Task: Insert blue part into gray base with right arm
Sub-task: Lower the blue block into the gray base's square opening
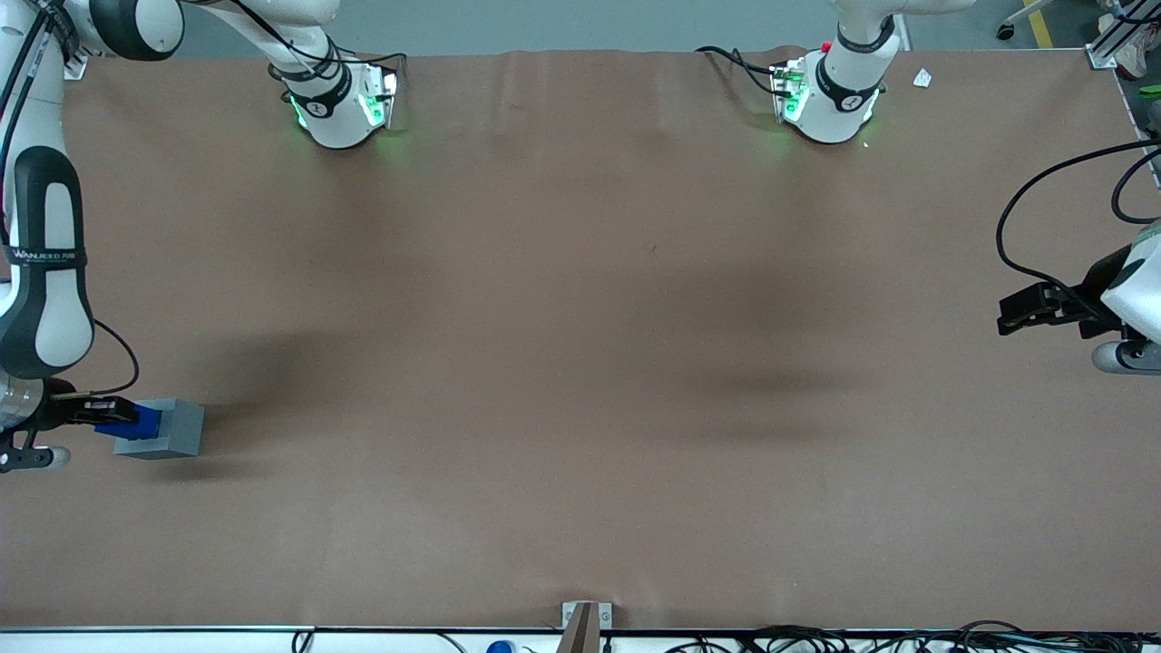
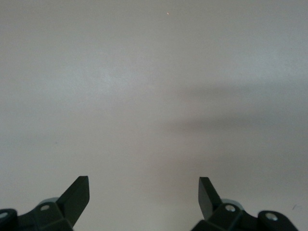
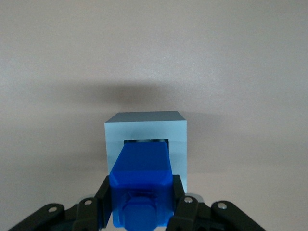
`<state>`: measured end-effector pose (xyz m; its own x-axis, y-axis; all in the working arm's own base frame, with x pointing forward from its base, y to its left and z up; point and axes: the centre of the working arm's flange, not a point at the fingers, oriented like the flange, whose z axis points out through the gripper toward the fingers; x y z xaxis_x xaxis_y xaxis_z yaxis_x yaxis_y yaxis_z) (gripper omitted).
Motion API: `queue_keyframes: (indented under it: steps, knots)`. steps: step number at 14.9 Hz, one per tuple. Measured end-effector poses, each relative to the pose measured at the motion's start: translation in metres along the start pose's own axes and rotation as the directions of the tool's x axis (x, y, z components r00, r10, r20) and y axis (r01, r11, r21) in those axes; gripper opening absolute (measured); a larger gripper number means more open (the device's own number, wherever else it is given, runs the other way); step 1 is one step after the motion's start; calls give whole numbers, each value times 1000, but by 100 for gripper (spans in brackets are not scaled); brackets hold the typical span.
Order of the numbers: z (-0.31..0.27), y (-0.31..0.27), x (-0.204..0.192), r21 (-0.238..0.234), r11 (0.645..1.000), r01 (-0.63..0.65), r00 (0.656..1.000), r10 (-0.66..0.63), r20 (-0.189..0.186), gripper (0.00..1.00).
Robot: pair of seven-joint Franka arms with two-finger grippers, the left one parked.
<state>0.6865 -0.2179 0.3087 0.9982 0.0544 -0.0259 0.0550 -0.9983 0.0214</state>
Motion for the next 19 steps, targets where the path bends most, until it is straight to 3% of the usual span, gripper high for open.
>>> queue_keyframes:
  steps: [15,16,19]
  knots:
    - [17,0,0,-3,1000,-2,1000,2,-4,51]
    - [20,0,0,-4,1000,-1,1000,1,-3,56]
    - [21,0,1,-4,1000,-1,1000,1,-3,84]
